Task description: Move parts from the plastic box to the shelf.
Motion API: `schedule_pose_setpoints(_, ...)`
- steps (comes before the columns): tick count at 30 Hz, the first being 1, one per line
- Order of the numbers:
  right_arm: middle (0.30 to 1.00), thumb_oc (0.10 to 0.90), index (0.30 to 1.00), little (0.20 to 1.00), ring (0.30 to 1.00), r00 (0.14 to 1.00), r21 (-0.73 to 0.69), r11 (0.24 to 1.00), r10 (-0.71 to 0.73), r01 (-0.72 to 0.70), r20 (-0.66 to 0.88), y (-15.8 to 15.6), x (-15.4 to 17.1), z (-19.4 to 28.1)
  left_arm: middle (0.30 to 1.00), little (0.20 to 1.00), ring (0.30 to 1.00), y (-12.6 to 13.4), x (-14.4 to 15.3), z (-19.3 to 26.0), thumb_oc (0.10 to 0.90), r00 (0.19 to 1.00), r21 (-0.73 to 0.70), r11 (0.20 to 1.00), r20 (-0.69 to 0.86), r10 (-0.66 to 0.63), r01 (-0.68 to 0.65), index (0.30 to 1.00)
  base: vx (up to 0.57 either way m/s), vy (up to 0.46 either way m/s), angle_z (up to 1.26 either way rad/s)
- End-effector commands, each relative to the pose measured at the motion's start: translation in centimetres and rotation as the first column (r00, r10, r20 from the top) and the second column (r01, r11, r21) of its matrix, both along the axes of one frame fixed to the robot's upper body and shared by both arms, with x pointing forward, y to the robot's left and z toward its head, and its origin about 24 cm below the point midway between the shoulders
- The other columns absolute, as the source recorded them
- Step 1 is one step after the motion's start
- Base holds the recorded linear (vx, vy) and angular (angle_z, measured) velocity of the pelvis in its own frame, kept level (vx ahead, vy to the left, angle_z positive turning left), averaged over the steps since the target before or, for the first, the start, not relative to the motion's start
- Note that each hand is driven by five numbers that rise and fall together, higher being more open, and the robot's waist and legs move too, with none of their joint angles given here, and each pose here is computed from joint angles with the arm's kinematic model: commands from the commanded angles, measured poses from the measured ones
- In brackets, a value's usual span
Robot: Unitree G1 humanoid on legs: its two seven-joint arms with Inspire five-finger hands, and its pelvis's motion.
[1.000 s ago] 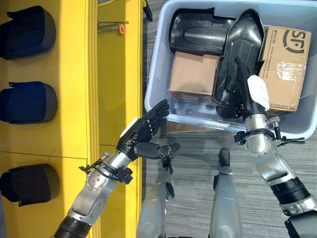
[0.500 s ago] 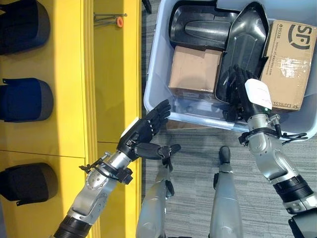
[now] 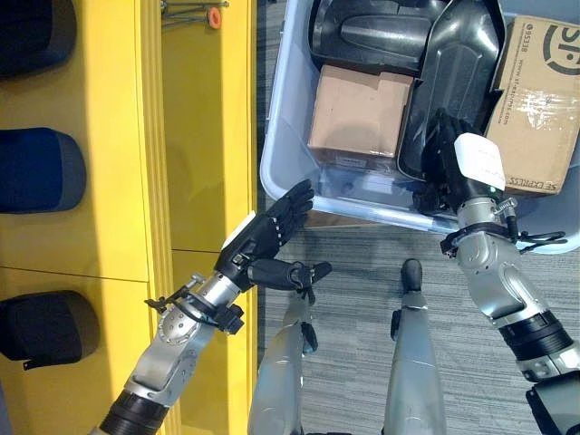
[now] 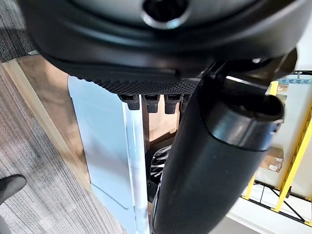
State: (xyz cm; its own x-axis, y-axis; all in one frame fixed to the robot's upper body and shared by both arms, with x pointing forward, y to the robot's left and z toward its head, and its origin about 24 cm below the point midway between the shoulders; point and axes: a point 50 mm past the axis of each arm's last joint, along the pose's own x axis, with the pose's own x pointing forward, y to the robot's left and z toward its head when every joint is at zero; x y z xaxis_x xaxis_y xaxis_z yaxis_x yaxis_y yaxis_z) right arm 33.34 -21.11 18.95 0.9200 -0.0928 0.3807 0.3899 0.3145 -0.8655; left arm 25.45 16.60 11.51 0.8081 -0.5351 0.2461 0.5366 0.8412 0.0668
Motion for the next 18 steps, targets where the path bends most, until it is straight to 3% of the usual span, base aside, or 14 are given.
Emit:
schedule_pose_setpoints(1, 1.000, 0.900, 1.000, 1.000, 1.000, 0.979, -0.079, 0.997, 0.001, 0.015, 0.206, 0.4, -0.3, 4.0, 1.000, 1.000, 1.000, -0.3, -0.9, 3.3, 0.900, 0.981, -0.051, 0.998, 0.191, -0.011, 0.021, 1.000, 0.00, 0.000, 0.00)
schedule_pose_setpoints(18, 1.000, 0.900, 1.000, 1.000, 1.000, 0.928, -0.223, 0.972, 0.012, 0.077, 0.374, 1.9, -0.3, 6.1, 1.000, 1.000, 1.000, -1.1, -0.7, 3.3, 0.900, 0.979, -0.056, 0.998, 0.202, -0.004, 0.015, 1.000, 0.00, 0.007, 0.00)
